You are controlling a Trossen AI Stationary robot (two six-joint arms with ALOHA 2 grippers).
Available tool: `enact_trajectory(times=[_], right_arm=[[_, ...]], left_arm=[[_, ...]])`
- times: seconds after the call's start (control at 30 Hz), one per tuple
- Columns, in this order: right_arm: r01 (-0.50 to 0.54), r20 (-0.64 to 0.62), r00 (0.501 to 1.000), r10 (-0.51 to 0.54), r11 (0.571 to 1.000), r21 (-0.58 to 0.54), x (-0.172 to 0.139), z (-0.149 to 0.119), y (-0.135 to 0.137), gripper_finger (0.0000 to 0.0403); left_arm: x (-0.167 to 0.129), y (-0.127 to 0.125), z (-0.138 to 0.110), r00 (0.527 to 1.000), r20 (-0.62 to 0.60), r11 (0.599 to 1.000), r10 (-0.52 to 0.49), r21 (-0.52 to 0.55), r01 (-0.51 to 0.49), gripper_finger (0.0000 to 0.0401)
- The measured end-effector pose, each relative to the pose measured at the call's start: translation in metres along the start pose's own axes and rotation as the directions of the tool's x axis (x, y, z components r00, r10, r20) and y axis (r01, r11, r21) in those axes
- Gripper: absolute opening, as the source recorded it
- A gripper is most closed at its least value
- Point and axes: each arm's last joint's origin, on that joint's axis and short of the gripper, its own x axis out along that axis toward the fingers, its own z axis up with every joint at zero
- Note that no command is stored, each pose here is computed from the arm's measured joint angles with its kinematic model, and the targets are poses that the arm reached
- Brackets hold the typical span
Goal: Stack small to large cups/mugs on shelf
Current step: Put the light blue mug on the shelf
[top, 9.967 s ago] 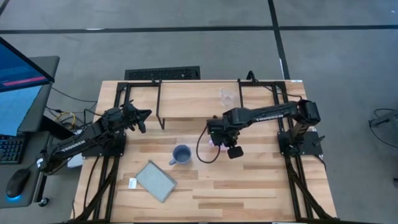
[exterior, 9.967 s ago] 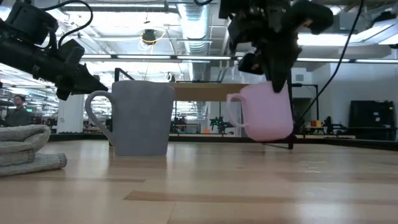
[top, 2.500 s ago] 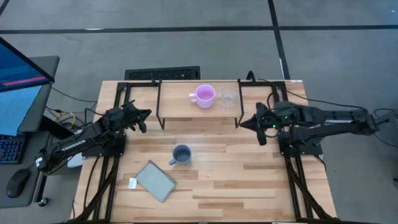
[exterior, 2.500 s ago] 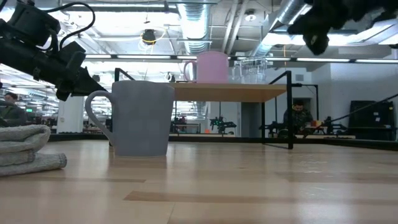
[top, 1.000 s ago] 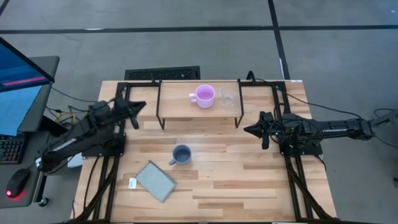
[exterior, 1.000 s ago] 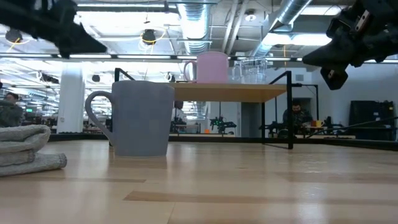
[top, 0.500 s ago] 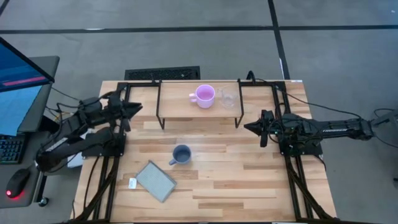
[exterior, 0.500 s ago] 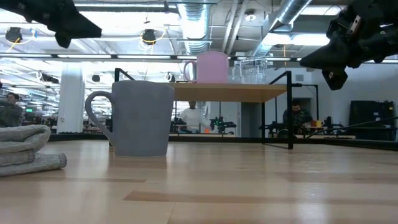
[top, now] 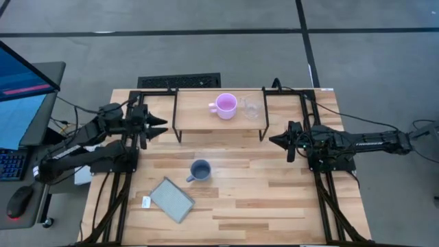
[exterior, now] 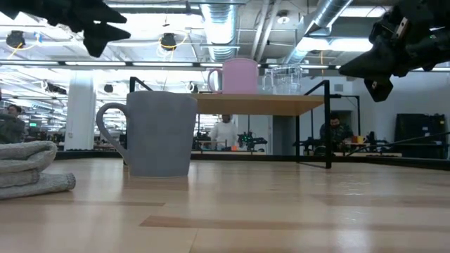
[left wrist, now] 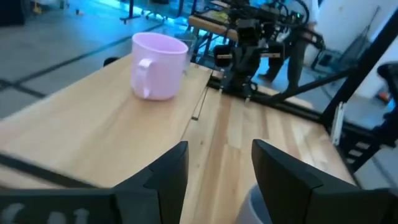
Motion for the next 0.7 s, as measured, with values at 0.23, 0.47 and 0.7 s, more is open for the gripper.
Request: enact_trajectory(times=[0.23,0.47,0.7], right_arm=[[0.000,0.000,1.000,0.000,1.000,0.008,0.000,0.000,0.000,0.0024],[0.015,0.007,1.000,-0.015,1.000,0.007,0.000,0.000,0.000,0.0024],[0.015,0.007,1.000,-0.015,1.000,0.008,0.000,0.000,0.000,0.0021]], left_arm=[[0.013,-0.009,-0.004,0.999,-0.047,0.998,0.004,0.057,-0.002,0.0169],[0.031,-0.026,-0.006,0.998,-0.056,0.998,-0.027,0.048,0.030,0.0169],[0.057,-0.049,-0.004,0.996,-0.087,0.993,-0.009,0.118,0.019,0.0169]])
